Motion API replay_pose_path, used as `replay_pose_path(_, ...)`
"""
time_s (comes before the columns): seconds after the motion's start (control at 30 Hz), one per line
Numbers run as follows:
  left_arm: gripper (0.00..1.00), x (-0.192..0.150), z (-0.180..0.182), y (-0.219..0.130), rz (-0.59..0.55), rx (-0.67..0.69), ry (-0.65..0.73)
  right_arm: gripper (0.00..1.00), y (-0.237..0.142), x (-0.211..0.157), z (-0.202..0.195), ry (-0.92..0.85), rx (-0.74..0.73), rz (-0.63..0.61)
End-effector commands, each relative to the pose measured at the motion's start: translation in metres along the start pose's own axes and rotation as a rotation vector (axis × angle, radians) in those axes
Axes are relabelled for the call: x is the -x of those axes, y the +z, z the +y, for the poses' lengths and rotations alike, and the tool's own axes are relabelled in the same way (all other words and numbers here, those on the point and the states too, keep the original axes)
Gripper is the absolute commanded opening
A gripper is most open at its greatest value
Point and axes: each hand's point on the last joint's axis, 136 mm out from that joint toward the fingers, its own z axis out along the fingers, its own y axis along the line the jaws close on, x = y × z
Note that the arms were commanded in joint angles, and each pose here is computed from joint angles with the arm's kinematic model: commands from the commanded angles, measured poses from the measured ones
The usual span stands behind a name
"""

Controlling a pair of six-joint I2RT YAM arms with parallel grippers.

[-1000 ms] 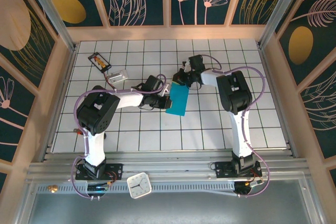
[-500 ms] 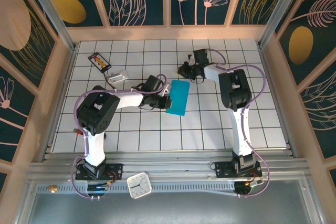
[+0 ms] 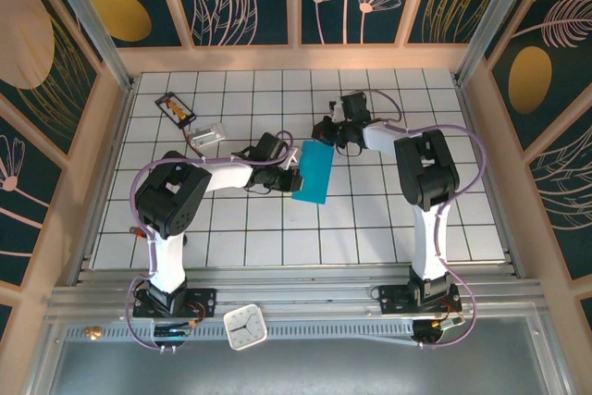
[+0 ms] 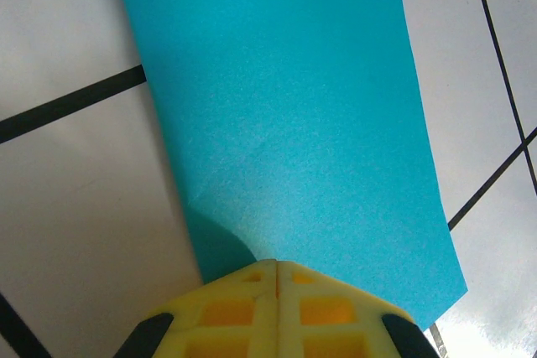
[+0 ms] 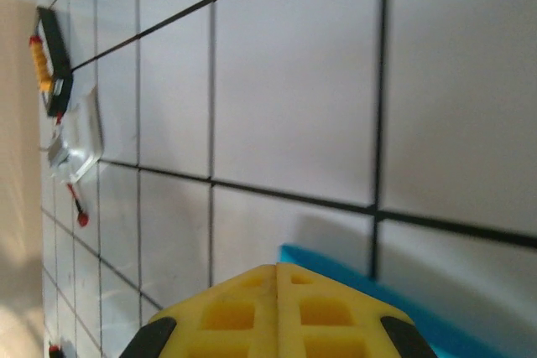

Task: Fold a paper plane with a square sheet of paper (pick it up from the middle)
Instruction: First fold in half a square sheet of paper at the center of the table.

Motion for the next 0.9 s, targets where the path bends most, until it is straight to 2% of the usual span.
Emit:
replay_pose_path(0.0, 0.0, -0.105, 0.05, 0.007, 0.333, 0.185, -0.15, 0.0, -0.01, 0.0, 0.008, -0.059, -0.011, -0.037)
replay_pose_path(0.1, 0.02, -0.099, 0.03, 0.004, 0.303, 0.09, -0.186, 0.0, -0.013, -0.006, 0.005, -0.056, -0.016, -0.026)
replay_pose_path(0.2, 0.07, -0.092, 0.01, -0.004, 0.263, 0.0, -0.226, 0.0, -0.018, -0.011, 0.002, -0.057, -0.023, -0.024)
replay_pose_path(0.43, 0.21, -0.042, -0.023, -0.024, 0.102, -0.109, -0.264, 0.0, -0.024, -0.029, 0.011, -0.08, 0.018, -0.001)
replay_pose_path(0.5, 0.22, -0.035, -0.029, -0.027, 0.071, -0.152, -0.3, 0.0, -0.023, -0.036, 0.017, -0.086, 0.042, 0.017)
replay_pose_path(0.57, 0.2, -0.036, -0.029, -0.027, 0.058, -0.173, -0.344, 0.0, -0.021, -0.043, 0.023, -0.09, 0.059, 0.032)
replay_pose_path(0.77, 0.0, -0.047, -0.019, -0.02, 0.067, -0.163, -0.402, 0.0, -0.008, -0.063, 0.037, -0.084, 0.113, 0.091)
replay_pose_path(0.87, 0.0, -0.059, -0.009, -0.016, 0.091, -0.123, -0.415, 0.0, 0.002, -0.076, 0.042, -0.081, 0.131, 0.13)
